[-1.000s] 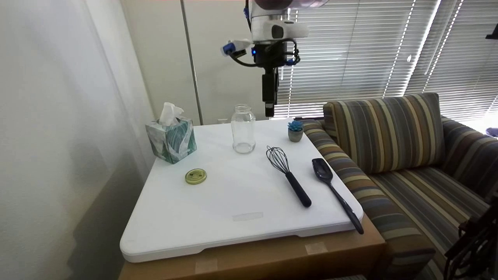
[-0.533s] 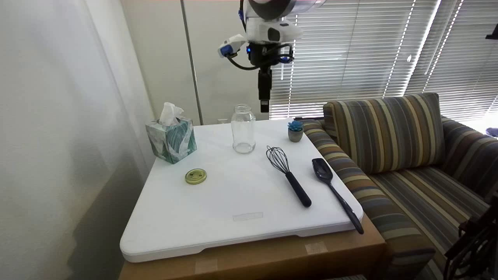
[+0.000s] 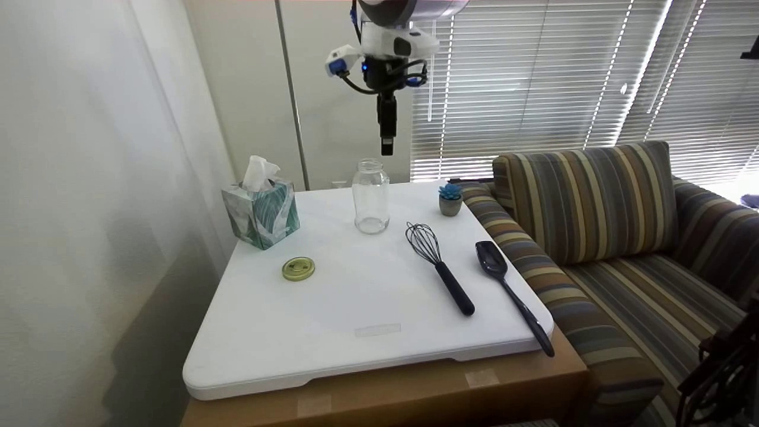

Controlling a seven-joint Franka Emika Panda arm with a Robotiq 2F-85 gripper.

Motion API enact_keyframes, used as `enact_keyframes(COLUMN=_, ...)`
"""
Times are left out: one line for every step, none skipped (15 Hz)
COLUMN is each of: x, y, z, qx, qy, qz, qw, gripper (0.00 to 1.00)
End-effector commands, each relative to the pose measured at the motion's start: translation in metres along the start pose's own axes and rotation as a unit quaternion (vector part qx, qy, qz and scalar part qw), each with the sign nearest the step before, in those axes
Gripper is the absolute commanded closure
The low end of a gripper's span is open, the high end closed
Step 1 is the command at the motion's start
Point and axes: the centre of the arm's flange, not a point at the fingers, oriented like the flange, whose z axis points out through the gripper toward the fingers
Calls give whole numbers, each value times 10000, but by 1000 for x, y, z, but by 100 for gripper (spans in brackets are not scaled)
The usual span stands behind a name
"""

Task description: Remove the spoon from the jar and put it on the table, move the grey object backwards, put the whisk beside the spoon, and then move the glass jar forward

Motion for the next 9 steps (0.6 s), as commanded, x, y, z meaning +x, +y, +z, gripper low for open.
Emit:
enact_keyframes(x=-35, y=-44, z=14, qx=-310, qy=-21, qz=-203, qw=9993, gripper=0)
enact_keyframes(x=-37, y=-43, z=18, qx=-338, qy=-18, qz=-272, qw=9991, gripper=0)
enact_keyframes(x=-39, y=-42, z=21, qx=-382, qy=-5, qz=-300, qw=9988, gripper=0)
enact_keyframes(x=-41, y=-39, z=23, qx=-401, qy=5, qz=-353, qw=9986, gripper=0)
enact_keyframes(x=-44, y=-38, z=26, qx=-418, qy=13, qz=-380, qw=9984, gripper=0)
enact_keyframes(x=-46, y=-36, z=29, qx=-398, qy=0, qz=-399, qw=9984, gripper=0)
enact_keyframes(x=-47, y=-34, z=30, qx=-388, qy=12, qz=-409, qw=9984, gripper=0)
enact_keyframes(x=-49, y=-33, z=34, qx=-371, qy=27, qz=-413, qw=9985, gripper=0)
enact_keyframes(x=-37, y=-16, z=32, qx=-339, qy=64, qz=-404, qw=9986, gripper=0)
